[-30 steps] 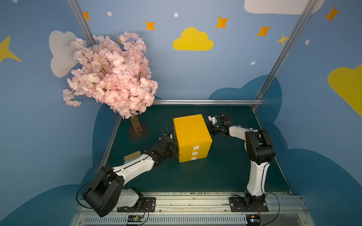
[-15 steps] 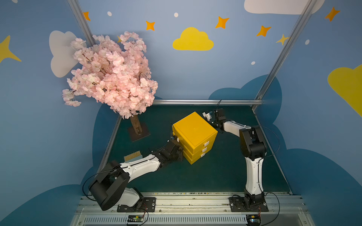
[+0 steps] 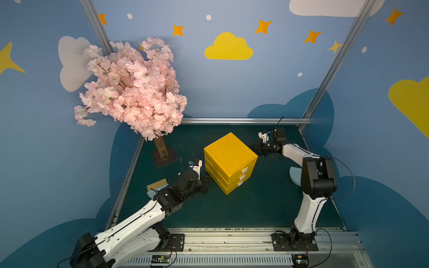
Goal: Take the seed bags out of the drawer
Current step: Adjust the storage box at the center of the board.
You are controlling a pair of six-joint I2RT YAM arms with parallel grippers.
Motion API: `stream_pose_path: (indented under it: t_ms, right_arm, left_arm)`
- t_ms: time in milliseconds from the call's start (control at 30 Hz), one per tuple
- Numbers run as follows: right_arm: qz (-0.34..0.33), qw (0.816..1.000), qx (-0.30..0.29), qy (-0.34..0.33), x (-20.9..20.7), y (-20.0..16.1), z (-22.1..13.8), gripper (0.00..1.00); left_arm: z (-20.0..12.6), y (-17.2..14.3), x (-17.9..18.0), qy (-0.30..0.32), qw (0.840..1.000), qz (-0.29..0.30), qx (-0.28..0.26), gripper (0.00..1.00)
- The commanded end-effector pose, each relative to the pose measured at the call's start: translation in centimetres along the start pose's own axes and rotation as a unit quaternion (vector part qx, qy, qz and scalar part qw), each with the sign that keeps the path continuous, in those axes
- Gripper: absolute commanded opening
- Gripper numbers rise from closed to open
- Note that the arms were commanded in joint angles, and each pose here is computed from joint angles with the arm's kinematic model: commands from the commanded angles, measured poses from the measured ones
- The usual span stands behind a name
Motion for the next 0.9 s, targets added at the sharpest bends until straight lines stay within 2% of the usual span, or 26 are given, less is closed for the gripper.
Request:
stream_pose_path:
  t_ms: [0,200,467,633,867]
  right_arm:
    - [-0.008,0.999,-0.016,-0.050,-1.1,-1.8,-2.3,0.23]
    - [-0.020,0.995,-0.030,-0.094,-2.8,-6.4,-5.6,0.22]
    - [-0.029,0.993,-0.039,-0.110,-4.5,-12.8,-8.6,0.22]
    - [-0.050,0.994,-0.005,-0.099,-4.4,-16.5,-7.2,0.22]
    - [-0.038,0.995,0.024,-0.086,-5.2,-17.1,-4.5,0.20]
  left_arm:
    - [-0.5,-0.6,3.1,0.058,0.998,0.013,0.027,0.38]
    - [0.9,2.5,6.4,0.080,0.996,-0.036,0.029,0.35]
    - [5.5,5.9,9.3,0.062,0.993,-0.092,0.045,0.37]
    - [8.7,6.7,10.9,0.060,0.988,-0.124,0.075,0.37]
    - [12.1,7.7,12.1,0.039,0.984,-0.141,0.103,0.36]
Point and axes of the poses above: each gripper's point midway between its finger pads, its own z axis out along the fingers, its own x axis along the line the jaws close on, y = z × x, the point moved 2 cm from there along -z, back along the fingers, and after that the axes turned 9 degrees about z, right-handed, at the moved point
